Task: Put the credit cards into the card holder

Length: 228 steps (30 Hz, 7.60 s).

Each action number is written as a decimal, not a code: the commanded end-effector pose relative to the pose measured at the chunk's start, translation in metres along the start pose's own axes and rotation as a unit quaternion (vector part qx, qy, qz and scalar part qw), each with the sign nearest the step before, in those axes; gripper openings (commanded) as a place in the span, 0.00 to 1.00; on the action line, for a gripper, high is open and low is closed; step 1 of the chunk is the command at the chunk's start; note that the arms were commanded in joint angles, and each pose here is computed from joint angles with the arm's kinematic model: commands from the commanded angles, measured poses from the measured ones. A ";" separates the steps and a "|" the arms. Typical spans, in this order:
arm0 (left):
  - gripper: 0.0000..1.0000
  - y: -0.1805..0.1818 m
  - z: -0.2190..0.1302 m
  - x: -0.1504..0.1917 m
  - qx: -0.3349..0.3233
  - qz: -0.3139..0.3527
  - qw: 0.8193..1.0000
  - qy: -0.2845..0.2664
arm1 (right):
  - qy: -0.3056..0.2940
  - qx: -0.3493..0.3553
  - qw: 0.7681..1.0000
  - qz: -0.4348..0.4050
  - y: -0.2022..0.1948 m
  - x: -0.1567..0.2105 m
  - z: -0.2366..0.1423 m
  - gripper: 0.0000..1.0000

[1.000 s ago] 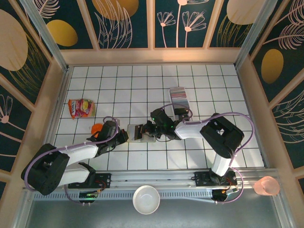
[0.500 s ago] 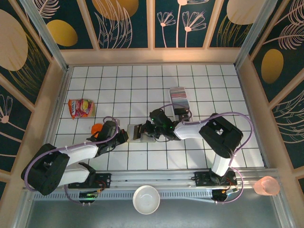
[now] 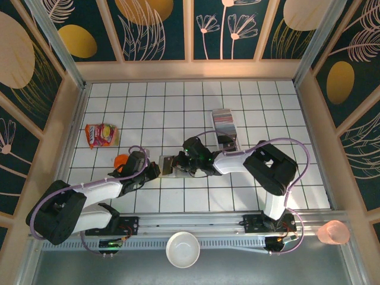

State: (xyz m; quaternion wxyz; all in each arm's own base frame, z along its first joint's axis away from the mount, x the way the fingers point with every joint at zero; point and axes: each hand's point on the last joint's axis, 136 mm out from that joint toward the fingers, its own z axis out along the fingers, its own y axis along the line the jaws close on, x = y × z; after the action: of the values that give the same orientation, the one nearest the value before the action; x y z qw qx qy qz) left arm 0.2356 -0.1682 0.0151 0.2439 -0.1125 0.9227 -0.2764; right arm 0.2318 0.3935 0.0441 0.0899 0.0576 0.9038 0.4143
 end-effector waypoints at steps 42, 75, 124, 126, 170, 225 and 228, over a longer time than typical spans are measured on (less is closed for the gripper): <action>0.00 0.000 -0.008 0.008 0.013 -0.003 1.000 0.013 | -0.045 0.214 0.972 -0.085 -0.037 -0.003 -0.025 0.55; 0.00 0.006 -0.012 0.004 0.002 -0.015 1.000 -0.008 | -0.035 0.047 0.997 -0.043 0.026 0.002 0.015 0.58; 0.59 -0.049 -0.036 -0.060 0.033 0.004 0.996 -0.088 | -0.066 0.256 0.486 -0.833 -0.032 -0.141 -0.218 0.91; 0.60 -0.050 -0.031 -0.056 0.035 0.008 0.997 -0.074 | -0.025 0.288 0.481 -0.827 -0.071 -0.158 -0.226 0.91; 0.57 -0.027 -0.020 -0.029 0.030 -0.017 0.998 -0.043 | 0.041 0.325 0.425 -0.844 -0.106 -0.214 -0.161 0.61; 0.44 -0.033 -0.023 -0.028 0.047 -0.018 0.998 -0.043 | 0.047 0.289 0.500 -0.815 -0.063 -0.147 -0.194 0.00; 0.44 -0.033 -0.024 -0.030 0.045 -0.018 0.998 -0.048 | -0.003 0.283 0.586 -0.759 -0.034 -0.142 -0.205 0.00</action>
State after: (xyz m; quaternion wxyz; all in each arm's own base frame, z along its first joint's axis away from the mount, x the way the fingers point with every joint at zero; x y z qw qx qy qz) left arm 0.2481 -0.1741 0.0567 0.2747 -0.1342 0.8987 -0.3145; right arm 0.3333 0.1838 0.1290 0.3182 -0.7021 0.6245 -0.1259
